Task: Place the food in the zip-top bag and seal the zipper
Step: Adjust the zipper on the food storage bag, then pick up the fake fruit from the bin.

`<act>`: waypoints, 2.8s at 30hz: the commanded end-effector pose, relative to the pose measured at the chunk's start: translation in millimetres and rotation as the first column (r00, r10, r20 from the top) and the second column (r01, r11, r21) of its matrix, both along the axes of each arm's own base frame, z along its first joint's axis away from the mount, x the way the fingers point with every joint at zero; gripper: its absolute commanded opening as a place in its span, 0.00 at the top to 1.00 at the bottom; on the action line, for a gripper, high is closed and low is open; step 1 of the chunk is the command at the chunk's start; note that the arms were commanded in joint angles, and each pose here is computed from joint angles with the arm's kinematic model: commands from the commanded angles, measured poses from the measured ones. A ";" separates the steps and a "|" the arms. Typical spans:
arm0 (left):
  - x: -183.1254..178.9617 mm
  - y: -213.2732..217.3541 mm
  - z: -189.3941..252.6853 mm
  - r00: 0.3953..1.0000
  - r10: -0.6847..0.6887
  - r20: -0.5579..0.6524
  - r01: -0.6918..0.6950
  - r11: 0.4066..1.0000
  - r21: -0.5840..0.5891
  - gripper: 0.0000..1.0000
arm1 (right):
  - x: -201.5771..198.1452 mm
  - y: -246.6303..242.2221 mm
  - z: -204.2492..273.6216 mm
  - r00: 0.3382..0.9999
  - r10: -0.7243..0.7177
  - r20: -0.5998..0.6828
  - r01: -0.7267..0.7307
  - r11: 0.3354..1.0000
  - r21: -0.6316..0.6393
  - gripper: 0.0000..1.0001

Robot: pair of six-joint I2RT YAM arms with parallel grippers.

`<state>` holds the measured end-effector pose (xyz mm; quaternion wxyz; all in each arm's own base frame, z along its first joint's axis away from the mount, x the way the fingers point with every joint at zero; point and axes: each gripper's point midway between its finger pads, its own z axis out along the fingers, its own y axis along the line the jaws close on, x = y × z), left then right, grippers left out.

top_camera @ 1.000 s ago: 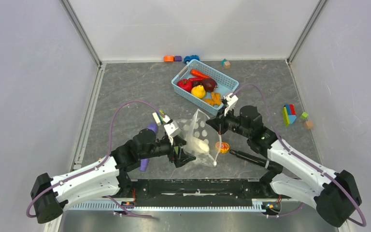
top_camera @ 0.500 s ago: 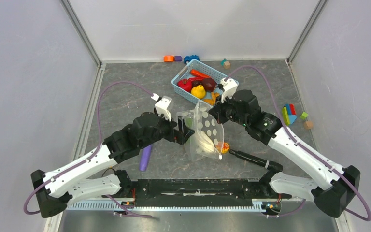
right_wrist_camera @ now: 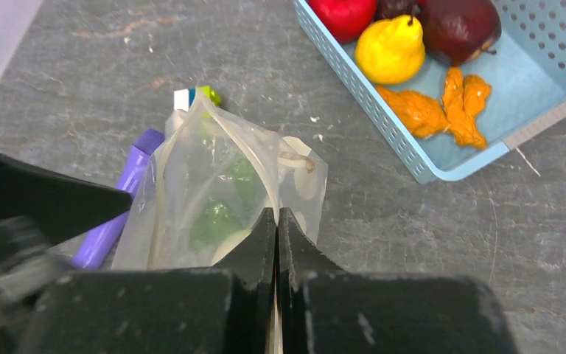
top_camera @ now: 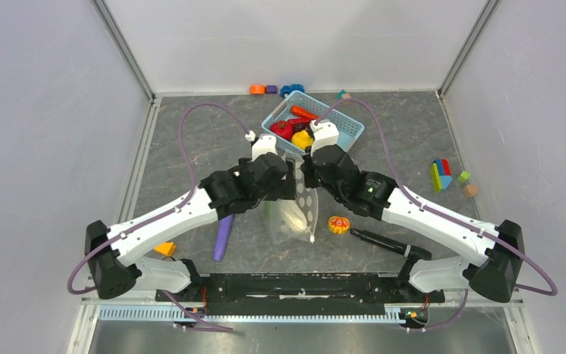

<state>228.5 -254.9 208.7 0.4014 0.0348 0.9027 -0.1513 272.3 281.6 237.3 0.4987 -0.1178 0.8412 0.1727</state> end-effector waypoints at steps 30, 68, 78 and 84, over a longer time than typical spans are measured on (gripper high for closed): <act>32.2 35.5 32.8 0.986 0.081 0.147 -0.081 0.997 -0.009 0.98 | 23.0 32.5 50.1 0.840 0.523 0.147 -0.538 0.836 0.104 0.39; 94.9 84.1 -1.4 0.963 0.271 -0.011 -0.270 0.954 -0.134 0.98 | 237.2 -21.5 -49.8 0.991 -0.009 0.135 0.009 1.000 -0.002 0.02; 91.3 84.9 -7.7 0.963 0.267 -0.016 -0.267 0.953 -0.142 0.98 | 249.1 -2.6 -97.0 0.993 -0.011 0.119 0.020 0.997 -0.075 0.18; 89.2 82.0 -12.4 0.968 0.251 -0.024 -0.252 0.956 -0.152 0.98 | 252.3 3.2 -112.7 0.994 -0.021 0.104 0.028 0.998 -0.064 0.29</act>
